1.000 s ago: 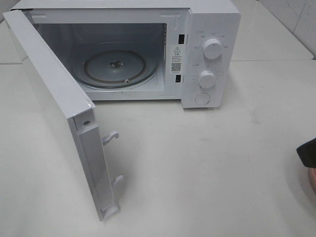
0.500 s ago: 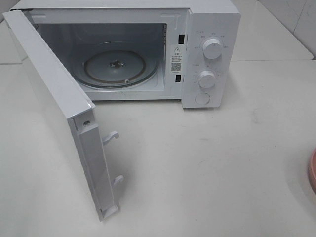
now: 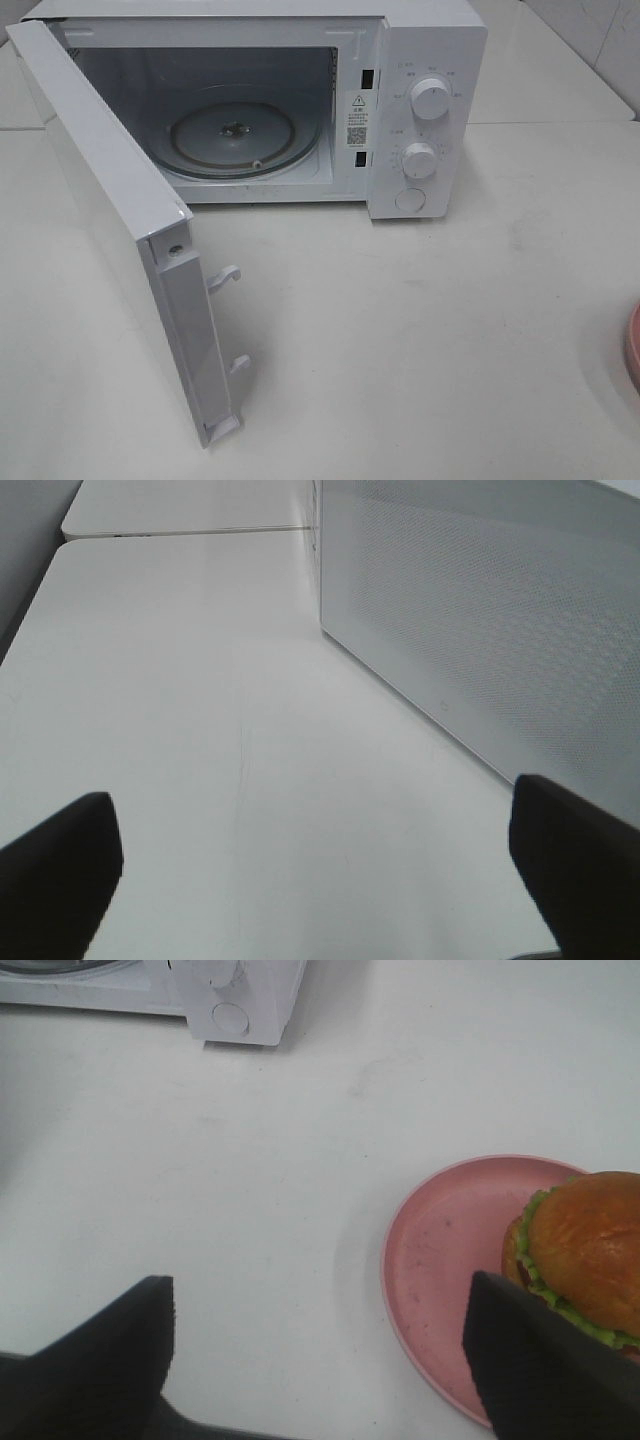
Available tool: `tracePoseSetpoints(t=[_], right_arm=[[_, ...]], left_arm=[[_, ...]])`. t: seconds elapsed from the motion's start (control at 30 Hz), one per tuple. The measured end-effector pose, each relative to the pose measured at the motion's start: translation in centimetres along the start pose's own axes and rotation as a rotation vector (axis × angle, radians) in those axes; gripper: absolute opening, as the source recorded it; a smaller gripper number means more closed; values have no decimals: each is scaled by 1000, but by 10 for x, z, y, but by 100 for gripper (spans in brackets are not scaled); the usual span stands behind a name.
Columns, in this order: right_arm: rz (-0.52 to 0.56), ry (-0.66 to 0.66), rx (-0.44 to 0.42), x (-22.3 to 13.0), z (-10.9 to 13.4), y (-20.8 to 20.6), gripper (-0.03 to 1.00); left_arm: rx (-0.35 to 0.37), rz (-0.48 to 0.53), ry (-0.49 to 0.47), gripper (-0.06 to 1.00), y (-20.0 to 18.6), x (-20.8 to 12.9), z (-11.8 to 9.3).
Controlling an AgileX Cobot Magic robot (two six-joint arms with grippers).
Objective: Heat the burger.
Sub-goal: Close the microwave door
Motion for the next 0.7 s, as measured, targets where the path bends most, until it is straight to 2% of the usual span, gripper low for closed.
tracePoseSetpoints(t=[0.2, 0.7], right_arm=[[-82, 26, -34, 0, -3, -7, 77], [-82, 29, -33, 0, -3, -7, 76]], left_arm=[[0, 0, 0, 99, 0, 0, 0], [0, 0, 0, 99, 0, 0, 0]])
Point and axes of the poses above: a point on each arm's last joint axis where the gripper is mounted, y pointing out along that axis toward the gripper, z along the wrist's bending axis when the last joint is at zero, x = y × z, the point moved 9 cm from there along y, pointing out along that axis toward the gripper, and after that the axes turned 2 degrees about y, right-handed, at the moved point
